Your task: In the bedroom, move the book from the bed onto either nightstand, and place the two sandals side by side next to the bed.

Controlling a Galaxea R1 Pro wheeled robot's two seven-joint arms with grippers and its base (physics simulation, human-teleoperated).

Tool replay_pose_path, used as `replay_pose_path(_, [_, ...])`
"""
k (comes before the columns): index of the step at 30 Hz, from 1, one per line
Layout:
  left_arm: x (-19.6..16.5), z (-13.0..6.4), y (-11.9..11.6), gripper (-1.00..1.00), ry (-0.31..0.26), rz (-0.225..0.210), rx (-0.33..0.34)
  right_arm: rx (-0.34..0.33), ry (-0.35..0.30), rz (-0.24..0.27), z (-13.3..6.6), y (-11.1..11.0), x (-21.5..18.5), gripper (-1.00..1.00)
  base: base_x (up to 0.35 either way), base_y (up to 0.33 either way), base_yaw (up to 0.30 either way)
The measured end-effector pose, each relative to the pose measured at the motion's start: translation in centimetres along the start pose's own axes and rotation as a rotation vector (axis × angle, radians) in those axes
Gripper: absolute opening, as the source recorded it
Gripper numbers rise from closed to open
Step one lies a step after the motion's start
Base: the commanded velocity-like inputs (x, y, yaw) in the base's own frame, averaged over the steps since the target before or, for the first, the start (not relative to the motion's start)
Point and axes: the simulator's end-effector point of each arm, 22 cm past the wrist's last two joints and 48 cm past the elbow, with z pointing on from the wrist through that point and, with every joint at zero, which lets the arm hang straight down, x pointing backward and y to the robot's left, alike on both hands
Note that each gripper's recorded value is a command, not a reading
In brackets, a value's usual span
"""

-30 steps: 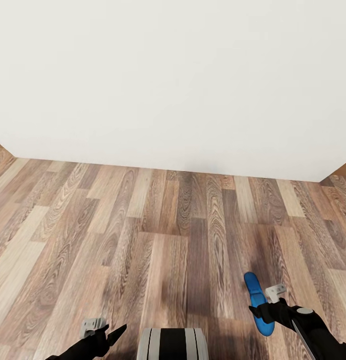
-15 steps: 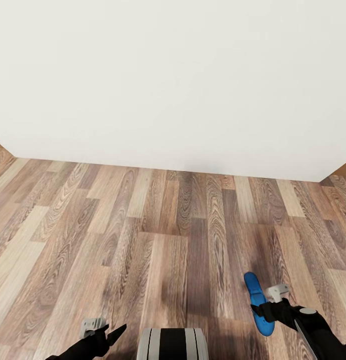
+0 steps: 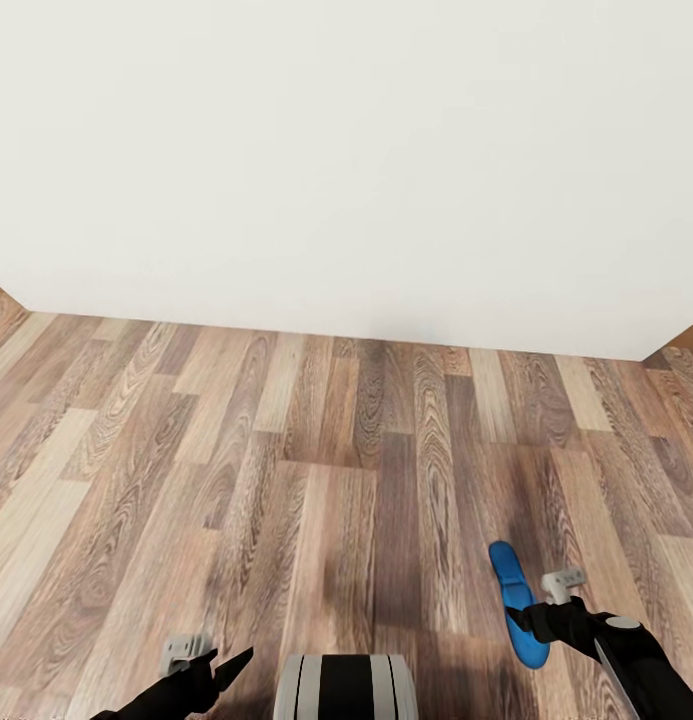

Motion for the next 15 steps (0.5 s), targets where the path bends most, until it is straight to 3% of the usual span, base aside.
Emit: replay_pose_path(15, [1.7, 1.1, -0.3, 1.0, 0.025, -0.038, 0.008, -0.005, 0.041, 0.008, 1.2, 0.1, 1.9, 1.0, 0.0, 0.0, 0.0])
